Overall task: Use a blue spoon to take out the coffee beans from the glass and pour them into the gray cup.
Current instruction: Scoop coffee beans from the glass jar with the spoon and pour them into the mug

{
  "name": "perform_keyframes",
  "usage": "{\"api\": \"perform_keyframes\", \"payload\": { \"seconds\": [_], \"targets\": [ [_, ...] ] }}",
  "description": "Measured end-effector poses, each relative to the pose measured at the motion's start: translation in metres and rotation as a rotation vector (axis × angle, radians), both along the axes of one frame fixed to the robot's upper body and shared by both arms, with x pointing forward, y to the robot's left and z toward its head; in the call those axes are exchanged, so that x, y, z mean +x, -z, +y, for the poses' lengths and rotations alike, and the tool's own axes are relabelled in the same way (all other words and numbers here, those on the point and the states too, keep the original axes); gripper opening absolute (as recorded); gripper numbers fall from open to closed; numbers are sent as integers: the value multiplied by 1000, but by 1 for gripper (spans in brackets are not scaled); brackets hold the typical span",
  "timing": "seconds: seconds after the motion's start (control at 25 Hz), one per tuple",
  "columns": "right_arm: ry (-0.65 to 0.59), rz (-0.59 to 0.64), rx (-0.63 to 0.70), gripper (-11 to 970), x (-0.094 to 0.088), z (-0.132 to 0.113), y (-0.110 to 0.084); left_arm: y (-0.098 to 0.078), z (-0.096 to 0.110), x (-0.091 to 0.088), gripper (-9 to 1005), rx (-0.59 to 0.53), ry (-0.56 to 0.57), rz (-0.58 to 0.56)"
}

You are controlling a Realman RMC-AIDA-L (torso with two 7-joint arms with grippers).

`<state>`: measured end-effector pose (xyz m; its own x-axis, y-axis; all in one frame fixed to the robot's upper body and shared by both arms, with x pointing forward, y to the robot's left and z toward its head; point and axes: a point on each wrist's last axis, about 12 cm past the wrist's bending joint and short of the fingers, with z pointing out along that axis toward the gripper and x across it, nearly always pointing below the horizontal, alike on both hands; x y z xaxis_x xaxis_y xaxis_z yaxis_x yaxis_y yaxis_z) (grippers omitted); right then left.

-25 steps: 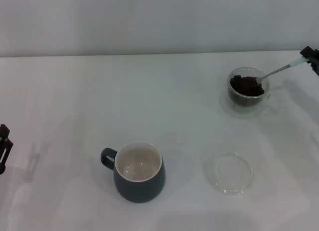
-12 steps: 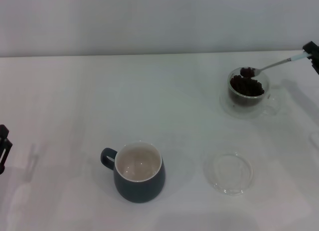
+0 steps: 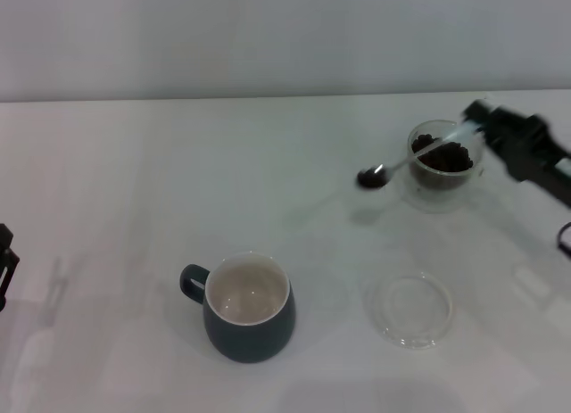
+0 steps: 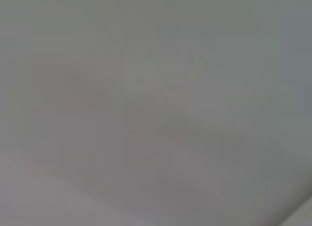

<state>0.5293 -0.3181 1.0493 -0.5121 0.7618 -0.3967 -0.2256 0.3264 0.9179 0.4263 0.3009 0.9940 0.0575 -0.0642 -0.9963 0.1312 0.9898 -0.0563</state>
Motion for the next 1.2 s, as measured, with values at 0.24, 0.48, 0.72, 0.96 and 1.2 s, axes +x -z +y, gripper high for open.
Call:
{"api": "perform_keyframes", "payload": {
  "seconds": [0.24,0.48,0.72,0.96,1.2],
  "targets": [
    [-152,9,20,148,-6,27,3,0,-2,1,730,-2,8,-3],
    [-261,27,8,148,-8,49,6,-1,-5,2,730,-10,15,-5],
    [-338,31,-27,148,-1,66,4,0,-6,2,730,-9,19,1],
    [-371,14,-93,148,9,77,3,0,-7,2,730,-10,21,4],
    [-428,-99,-195,148,17,87,-5,1,-7,2,729,-11,19,7]
  ]
}}
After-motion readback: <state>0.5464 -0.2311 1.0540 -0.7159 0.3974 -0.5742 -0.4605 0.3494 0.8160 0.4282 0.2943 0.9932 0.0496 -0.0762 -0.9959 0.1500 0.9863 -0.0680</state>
